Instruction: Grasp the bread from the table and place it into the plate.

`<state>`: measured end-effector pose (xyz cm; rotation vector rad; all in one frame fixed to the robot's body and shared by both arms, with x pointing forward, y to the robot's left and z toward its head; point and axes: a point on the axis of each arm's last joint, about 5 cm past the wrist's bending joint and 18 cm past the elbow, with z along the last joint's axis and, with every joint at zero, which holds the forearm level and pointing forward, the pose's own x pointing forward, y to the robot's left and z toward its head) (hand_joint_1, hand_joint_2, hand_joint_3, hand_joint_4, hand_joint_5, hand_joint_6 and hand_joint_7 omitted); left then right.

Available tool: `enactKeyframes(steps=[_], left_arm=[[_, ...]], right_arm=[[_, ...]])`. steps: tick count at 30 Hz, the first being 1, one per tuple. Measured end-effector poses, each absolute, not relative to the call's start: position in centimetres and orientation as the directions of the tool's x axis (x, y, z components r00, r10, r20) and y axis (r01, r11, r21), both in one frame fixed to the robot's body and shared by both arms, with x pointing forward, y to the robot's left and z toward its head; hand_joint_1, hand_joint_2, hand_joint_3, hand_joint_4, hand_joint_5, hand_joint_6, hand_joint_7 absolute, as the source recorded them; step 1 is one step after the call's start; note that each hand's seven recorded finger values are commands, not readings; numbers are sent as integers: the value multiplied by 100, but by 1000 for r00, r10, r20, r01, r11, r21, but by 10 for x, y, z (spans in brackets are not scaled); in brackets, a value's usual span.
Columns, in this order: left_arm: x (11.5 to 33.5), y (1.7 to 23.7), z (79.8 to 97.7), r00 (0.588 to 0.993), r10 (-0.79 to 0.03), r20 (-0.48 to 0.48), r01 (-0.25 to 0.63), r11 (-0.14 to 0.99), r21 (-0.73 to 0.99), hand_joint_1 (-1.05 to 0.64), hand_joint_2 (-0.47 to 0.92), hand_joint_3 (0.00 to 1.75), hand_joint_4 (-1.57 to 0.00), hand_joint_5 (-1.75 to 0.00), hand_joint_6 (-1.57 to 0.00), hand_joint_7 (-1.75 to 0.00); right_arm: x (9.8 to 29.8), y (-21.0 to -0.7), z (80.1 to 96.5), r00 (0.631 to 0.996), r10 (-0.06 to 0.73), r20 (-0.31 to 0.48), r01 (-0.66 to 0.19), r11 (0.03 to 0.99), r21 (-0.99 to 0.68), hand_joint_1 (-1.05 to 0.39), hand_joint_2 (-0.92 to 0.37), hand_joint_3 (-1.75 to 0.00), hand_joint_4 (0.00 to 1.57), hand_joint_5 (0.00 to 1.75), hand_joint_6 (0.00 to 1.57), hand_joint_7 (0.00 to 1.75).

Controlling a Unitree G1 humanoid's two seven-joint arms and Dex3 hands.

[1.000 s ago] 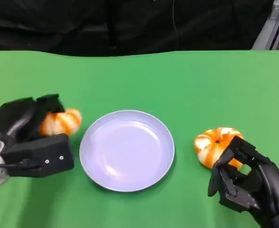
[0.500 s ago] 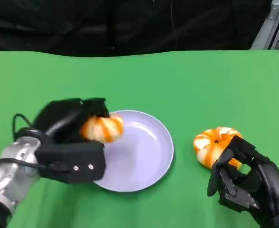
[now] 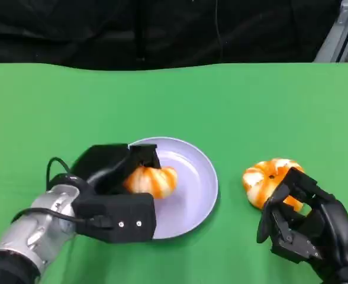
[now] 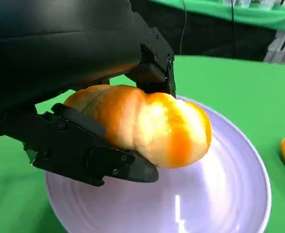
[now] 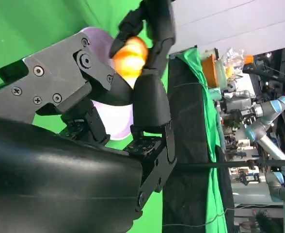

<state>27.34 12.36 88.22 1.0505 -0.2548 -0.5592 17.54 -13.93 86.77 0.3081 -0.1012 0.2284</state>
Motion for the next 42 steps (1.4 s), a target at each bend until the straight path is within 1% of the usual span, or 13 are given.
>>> enactKeyframes(steps=[1, 4, 7, 14, 25, 28, 31, 33, 35, 37, 38, 40, 42], left_arm=[[273, 123, 882, 831, -553, -66, 313, 365, 877, -56, 92, 32, -56, -41, -71, -25], [273, 120, 887, 819, -567, -85, 312, 317, 896, -93, 92, 45, -18, -5, -45, -3], [274, 122, 892, 804, -582, -124, 329, 261, 908, -103, 92, 56, -2, 0, -25, 0], [275, 128, 895, 778, -587, -223, 383, 163, 909, -105, 92, 67, 0, 0, -5, 0], [275, 129, 897, 772, -595, -225, 398, 176, 900, -105, 92, 69, 0, 0, -8, -2], [274, 132, 899, 778, -595, -199, 399, 223, 889, -98, 92, 56, 0, 0, -16, -4], [269, 138, 899, 801, -581, -145, 398, 335, 854, -47, 92, 26, -29, -8, -41, -6], [265, 142, 900, 827, -556, -83, 389, 460, 798, -9, 92, 27, -56, -14, -63, -10], [262, 147, 900, 851, -524, -15, 386, 607, 695, 4, 92, 45, -90, -22, -89, -14], [261, 153, 900, 868, -495, 19, 400, 723, 564, 7, 92, 53, -104, -27, -101, -17], [260, 157, 900, 876, -482, 25, 405, 763, 504, 6, 81, 78, -103, -73, -113, -39], [259, 166, 898, 885, -465, 15, 423, 818, 389, 5, 65, 110, -88, -141, -96, -111], [254, 176, 900, 891, -454, -10, 441, 859, 261, 7, 56, 131, -85, -168, -82, -155]], right_arm=[[175, -139, 868, 969, 207, 133, -238, 927, 289, -12, -57, -115, 82, 175, 60, 175], [175, -139, 867, 969, 207, 132, -237, 928, 289, -12, -57, -115, 82, 175, 60, 175], [175, -139, 867, 970, 206, 131, -236, 928, 289, -12, -57, -116, 82, 175, 60, 175], [175, -139, 867, 969, 206, 134, -237, 927, 291, -12, -57, -116, 82, 175, 61, 175], [175, -139, 867, 969, 207, 134, -238, 927, 290, -12, -58, -116, 82, 175, 60, 175], [175, -139, 867, 969, 207, 134, -238, 927, 290, -12, -58, -115, 82, 175, 60, 175], [175, -139, 867, 969, 207, 135, -239, 927, 289, -12, -58, -115, 82, 175, 60, 175], [175, -140, 867, 969, 207, 136, -238, 928, 288, -12, -58, -115, 82, 175, 60, 175], [175, -140, 867, 969, 206, 136, -238, 928, 287, -12, -58, -116, 83, 175, 60, 175], [175, -139, 867, 969, 206, 136, -238, 928, 287, -13, -58, -116, 82, 175, 60, 175], [175, -139, 867, 969, 206, 136, -238, 928, 287, -13, -58, -116, 82, 175, 60, 175], [175, -139, 868, 969, 207, 137, -238, 928, 288, -13, -57, -115, 82, 175, 60, 175], [175, -139, 867, 969, 205, 135, -236, 928, 288, -13, -57, -116, 82, 175, 60, 175]])
